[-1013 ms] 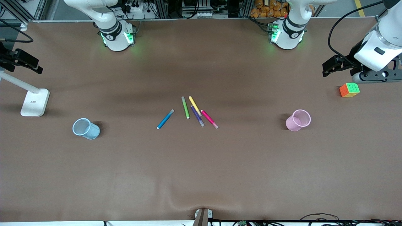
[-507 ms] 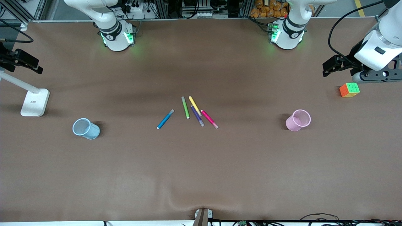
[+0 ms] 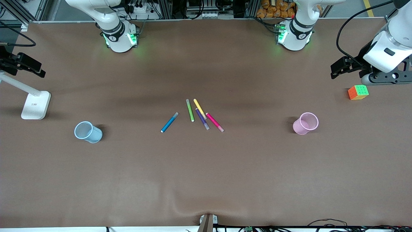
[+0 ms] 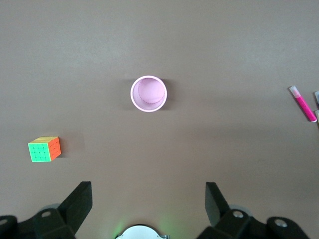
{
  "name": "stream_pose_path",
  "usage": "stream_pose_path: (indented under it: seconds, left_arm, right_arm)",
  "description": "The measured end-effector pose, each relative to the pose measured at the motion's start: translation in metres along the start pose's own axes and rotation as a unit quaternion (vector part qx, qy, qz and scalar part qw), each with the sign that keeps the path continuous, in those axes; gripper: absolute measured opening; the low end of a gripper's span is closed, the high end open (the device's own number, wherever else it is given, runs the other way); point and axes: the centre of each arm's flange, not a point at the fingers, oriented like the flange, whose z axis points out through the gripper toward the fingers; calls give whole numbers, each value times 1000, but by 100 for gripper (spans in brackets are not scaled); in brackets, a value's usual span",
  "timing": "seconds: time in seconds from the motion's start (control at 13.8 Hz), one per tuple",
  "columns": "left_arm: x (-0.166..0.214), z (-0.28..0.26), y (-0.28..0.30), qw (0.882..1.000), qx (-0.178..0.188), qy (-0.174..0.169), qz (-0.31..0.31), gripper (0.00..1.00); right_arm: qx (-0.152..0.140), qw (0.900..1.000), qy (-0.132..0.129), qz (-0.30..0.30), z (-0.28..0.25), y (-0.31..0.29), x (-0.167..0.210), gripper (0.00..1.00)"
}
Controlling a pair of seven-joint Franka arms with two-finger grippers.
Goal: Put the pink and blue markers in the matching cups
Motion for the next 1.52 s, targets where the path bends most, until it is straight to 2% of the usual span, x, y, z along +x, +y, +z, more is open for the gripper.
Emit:
stream_pose_path:
  seconds: [1.16,1.52]
  left_arm:
    - [0,1,3,1000,1,-1,0,100]
    - [5,18,49,1000,2,-3,-28,100]
  right_arm:
    - [6,1000,0,0,0,-1,0,100]
    - [6,1000,0,0,0,0,0,100]
